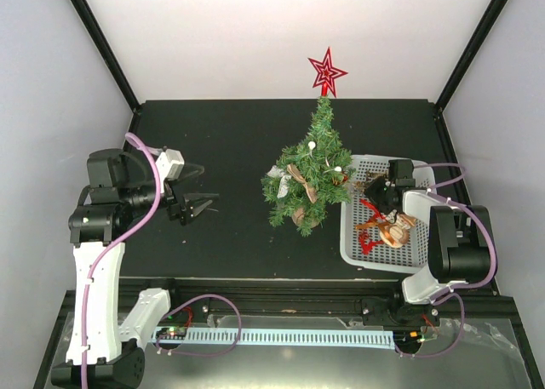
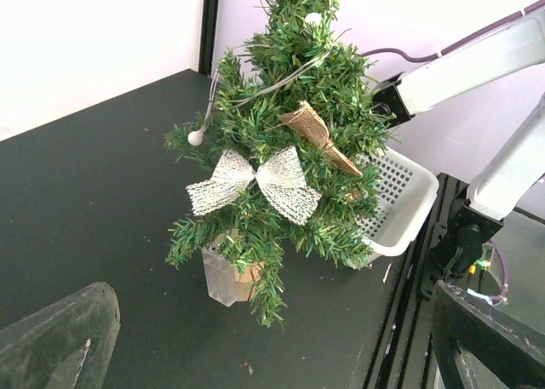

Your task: Decorate the small christmas tree

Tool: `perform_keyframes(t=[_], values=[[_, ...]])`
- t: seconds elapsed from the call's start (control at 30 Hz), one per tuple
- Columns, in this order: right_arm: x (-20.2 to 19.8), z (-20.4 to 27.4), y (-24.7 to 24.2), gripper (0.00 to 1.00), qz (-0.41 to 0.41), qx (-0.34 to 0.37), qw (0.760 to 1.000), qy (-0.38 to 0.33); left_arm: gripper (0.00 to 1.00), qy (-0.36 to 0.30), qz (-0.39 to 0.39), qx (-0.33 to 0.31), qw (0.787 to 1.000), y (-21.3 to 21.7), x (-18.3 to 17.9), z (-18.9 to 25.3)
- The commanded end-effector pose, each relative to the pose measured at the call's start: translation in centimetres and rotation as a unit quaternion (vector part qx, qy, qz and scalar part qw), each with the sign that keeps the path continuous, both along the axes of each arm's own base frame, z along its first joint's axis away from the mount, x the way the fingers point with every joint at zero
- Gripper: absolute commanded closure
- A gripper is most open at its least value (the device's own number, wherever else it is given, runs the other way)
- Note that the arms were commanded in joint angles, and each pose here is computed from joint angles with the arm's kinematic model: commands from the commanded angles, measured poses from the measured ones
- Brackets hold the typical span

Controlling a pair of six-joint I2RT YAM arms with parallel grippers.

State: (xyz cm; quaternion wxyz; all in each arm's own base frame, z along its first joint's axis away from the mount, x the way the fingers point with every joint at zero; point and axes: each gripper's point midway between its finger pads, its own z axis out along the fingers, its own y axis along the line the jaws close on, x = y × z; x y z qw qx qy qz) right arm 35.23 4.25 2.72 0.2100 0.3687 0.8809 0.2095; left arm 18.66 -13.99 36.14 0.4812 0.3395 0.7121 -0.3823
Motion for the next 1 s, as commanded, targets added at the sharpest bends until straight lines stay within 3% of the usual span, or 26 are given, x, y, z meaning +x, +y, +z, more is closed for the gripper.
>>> perform_keyframes(t=[0.0, 0.27, 0.63, 0.97], values=[[0.0, -0.3, -0.2, 0.69, -0.010, -0.002, 1.000, -0.008, 0.01, -0.012, -0.006, -0.011, 1.000, 0.0, -0.4, 0.6], [0.2, -0.3, -0.6, 0.74, -0.013, -0.014, 1.000, -0.019, 0.01, -0.015, -0.006, -0.015, 1.000, 0.0, -0.7, 0.7], [0.5, 0.6, -1.1, 0.90, -0.016, -0.030, 0.999, -0.043, 0.01, -0.016, -0.006, -0.019, 1.000, 0.1, -0.9, 0.6], [0.2, 3.1, -1.8, 0.93, -0.016, -0.054, 0.996, -0.072, 0.01, -0.017, -0.003, -0.022, 1.000, 0.2, -0.9, 0.6]])
